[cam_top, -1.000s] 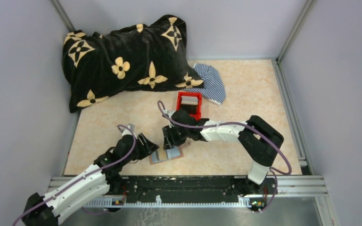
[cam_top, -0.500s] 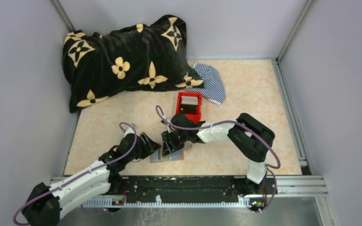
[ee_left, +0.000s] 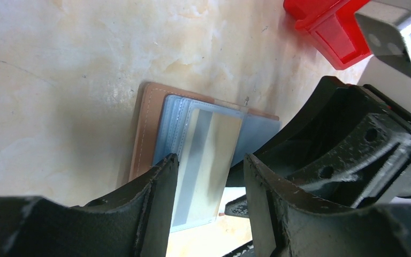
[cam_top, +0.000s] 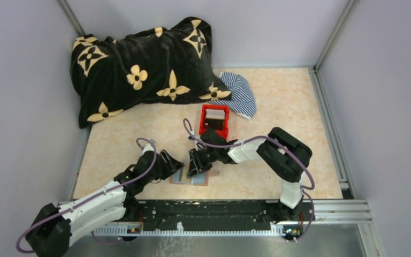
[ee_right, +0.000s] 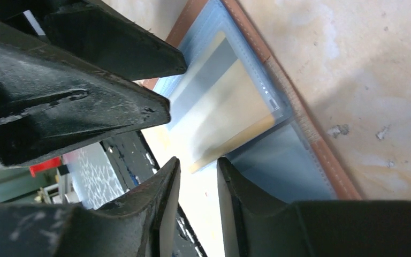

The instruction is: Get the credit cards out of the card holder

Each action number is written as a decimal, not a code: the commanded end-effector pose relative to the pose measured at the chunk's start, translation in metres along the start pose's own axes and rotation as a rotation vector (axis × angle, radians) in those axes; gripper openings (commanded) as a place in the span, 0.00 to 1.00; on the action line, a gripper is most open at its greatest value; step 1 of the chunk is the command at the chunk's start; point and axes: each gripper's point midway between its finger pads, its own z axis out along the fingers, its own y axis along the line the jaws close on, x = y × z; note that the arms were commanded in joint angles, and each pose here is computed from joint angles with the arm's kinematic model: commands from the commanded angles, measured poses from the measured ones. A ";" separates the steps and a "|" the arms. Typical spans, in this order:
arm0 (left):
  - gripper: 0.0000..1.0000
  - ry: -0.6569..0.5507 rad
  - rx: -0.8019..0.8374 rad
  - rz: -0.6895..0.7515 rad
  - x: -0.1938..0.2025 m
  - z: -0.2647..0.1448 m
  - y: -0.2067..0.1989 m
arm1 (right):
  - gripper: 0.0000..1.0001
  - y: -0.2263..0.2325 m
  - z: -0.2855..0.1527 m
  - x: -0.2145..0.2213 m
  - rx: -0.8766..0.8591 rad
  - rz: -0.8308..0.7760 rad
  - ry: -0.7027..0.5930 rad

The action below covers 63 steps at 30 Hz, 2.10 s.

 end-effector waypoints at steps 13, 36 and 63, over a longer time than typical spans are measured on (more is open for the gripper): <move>0.56 0.060 -0.085 0.020 0.015 -0.001 0.027 | 0.00 -0.005 0.005 -0.003 -0.038 0.028 -0.029; 0.55 0.093 -0.088 0.019 0.025 0.000 0.035 | 0.51 -0.010 -0.001 -0.042 -0.040 0.095 -0.157; 0.50 0.206 -0.008 0.004 0.047 -0.003 0.027 | 0.40 -0.005 -0.005 -0.063 -0.040 0.162 -0.367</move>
